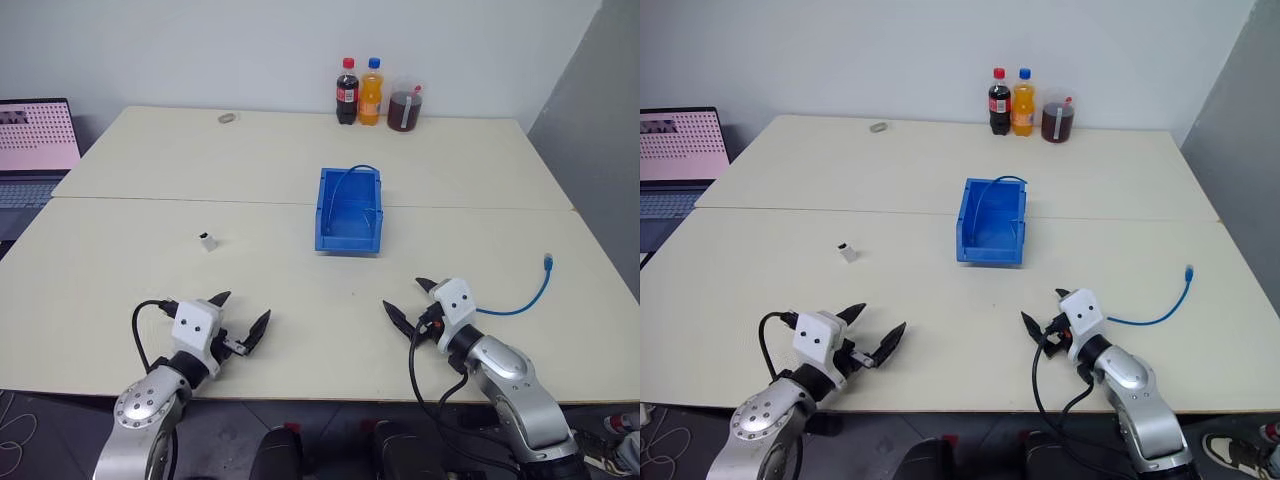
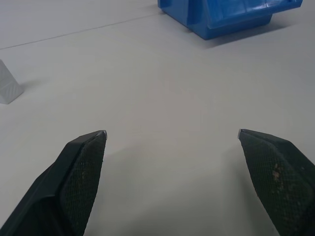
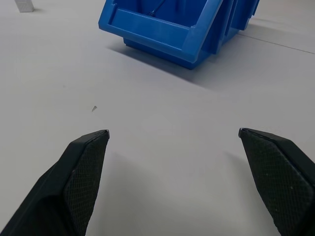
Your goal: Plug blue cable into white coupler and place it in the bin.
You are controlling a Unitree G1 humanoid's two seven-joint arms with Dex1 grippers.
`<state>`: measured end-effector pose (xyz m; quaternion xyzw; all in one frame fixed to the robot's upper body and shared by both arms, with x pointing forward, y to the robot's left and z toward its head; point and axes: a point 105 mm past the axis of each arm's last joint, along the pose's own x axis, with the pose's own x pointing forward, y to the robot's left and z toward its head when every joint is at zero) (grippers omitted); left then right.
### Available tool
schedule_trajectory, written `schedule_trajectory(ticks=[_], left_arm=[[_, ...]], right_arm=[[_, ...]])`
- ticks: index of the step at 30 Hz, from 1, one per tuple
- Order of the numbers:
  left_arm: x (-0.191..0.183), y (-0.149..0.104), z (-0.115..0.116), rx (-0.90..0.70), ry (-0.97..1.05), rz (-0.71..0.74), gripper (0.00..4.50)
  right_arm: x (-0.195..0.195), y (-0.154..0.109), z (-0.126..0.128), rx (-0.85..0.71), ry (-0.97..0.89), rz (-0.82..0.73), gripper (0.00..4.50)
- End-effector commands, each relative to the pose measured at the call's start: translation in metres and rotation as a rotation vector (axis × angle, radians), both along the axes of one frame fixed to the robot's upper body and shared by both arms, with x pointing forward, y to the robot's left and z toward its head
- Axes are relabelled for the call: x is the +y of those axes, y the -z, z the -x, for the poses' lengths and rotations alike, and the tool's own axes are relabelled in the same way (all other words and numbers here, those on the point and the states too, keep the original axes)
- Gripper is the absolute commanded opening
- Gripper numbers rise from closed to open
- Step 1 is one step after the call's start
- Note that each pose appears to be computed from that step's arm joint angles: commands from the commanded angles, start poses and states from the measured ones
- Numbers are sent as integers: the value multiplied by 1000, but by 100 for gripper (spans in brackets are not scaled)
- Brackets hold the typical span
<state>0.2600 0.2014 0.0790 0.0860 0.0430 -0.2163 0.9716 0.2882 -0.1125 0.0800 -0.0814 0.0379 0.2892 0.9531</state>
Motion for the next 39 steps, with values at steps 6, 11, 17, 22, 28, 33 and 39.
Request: schedule_trajectory(ticks=[6, 11, 17, 22, 28, 33, 39], left_arm=[[-41, -42, 0, -14, 413, 28, 450], [-60, -60, -8, 4, 627, -22, 450], [-89, -74, -14, 64, 912, -83, 450], [-100, -76, -17, 91, 1031, -125, 450], [-111, -78, -19, 75, 1091, -138, 450], [-117, -78, -21, 58, 1104, -149, 450], [-118, -77, -22, 36, 1095, -159, 450]], right_arm=[[-18, -26, 1, -119, 118, -12, 449], [-44, -40, 7, -191, 286, 9, 449], [-116, -46, 15, -149, 686, 68, 449], [-160, -38, 13, -21, 915, 34, 449], [-187, -26, -3, 99, 971, -11, 449], [-210, -9, -25, 189, 976, -36, 449], [-229, -7, -36, 217, 1009, -67, 374]])
